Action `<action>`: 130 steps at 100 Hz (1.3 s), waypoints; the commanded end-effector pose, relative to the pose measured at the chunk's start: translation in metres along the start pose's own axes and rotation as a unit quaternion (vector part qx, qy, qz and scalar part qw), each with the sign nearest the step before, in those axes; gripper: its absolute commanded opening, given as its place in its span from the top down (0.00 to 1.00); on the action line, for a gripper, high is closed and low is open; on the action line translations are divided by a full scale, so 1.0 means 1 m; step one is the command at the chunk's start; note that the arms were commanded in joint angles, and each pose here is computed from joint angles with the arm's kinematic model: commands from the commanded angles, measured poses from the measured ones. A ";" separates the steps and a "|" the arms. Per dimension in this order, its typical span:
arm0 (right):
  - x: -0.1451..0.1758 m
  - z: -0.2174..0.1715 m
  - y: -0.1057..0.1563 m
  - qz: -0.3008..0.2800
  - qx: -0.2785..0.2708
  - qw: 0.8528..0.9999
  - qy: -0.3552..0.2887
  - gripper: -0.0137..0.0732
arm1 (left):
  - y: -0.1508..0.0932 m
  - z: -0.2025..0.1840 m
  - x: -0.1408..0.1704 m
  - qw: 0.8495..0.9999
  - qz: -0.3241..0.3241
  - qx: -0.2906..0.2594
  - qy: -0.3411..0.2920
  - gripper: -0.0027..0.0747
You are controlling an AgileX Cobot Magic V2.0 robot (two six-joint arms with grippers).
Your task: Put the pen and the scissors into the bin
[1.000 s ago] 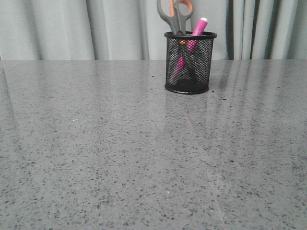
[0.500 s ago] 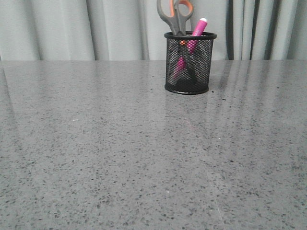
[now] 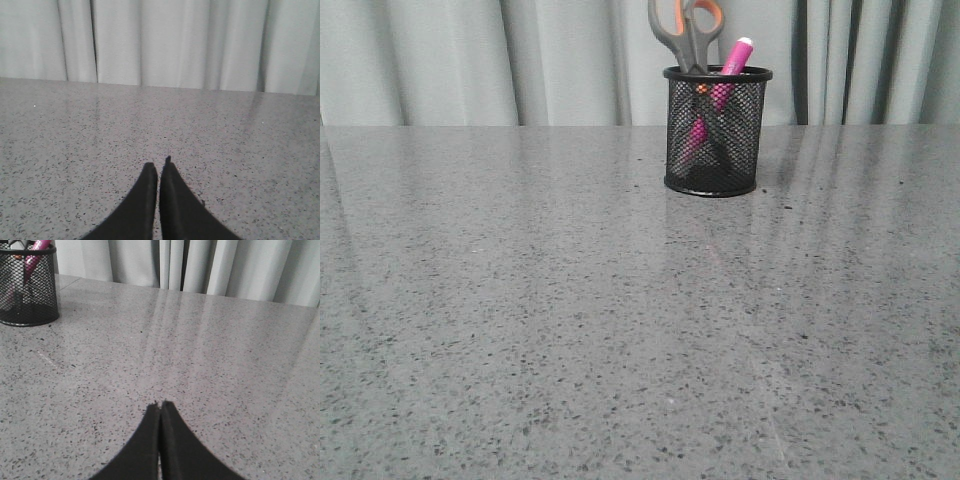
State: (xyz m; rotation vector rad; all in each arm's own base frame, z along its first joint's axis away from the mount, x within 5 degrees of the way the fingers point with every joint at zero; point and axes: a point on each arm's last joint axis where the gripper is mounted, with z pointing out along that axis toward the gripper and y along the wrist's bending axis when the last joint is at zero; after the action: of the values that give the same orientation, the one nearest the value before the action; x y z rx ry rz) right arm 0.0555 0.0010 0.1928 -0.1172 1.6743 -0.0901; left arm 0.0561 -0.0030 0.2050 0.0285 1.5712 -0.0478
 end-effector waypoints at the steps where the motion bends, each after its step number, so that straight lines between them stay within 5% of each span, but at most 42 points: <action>1: -0.002 -0.001 -0.001 -0.004 0.011 0.999 -0.034 0.93 | 0.000 -0.001 0.007 0.999 -0.007 -0.001 -0.031 0.99; 26: -0.002 -0.001 -0.001 0.038 0.007 0.999 -0.035 0.93 | 0.000 -0.001 0.007 0.999 -0.007 -0.001 -0.031 0.99; 130: -0.007 -0.001 -0.002 0.020 0.015 0.998 -0.061 0.93 | 0.000 -0.001 0.007 0.999 -0.007 -0.001 -0.031 0.99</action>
State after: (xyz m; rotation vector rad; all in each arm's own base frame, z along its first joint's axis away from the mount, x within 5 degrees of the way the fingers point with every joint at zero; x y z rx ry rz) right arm 0.0557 0.0006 0.1958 -0.0704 1.6434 -0.0577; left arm 0.0561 -0.0030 0.2050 0.0285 1.5712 -0.0478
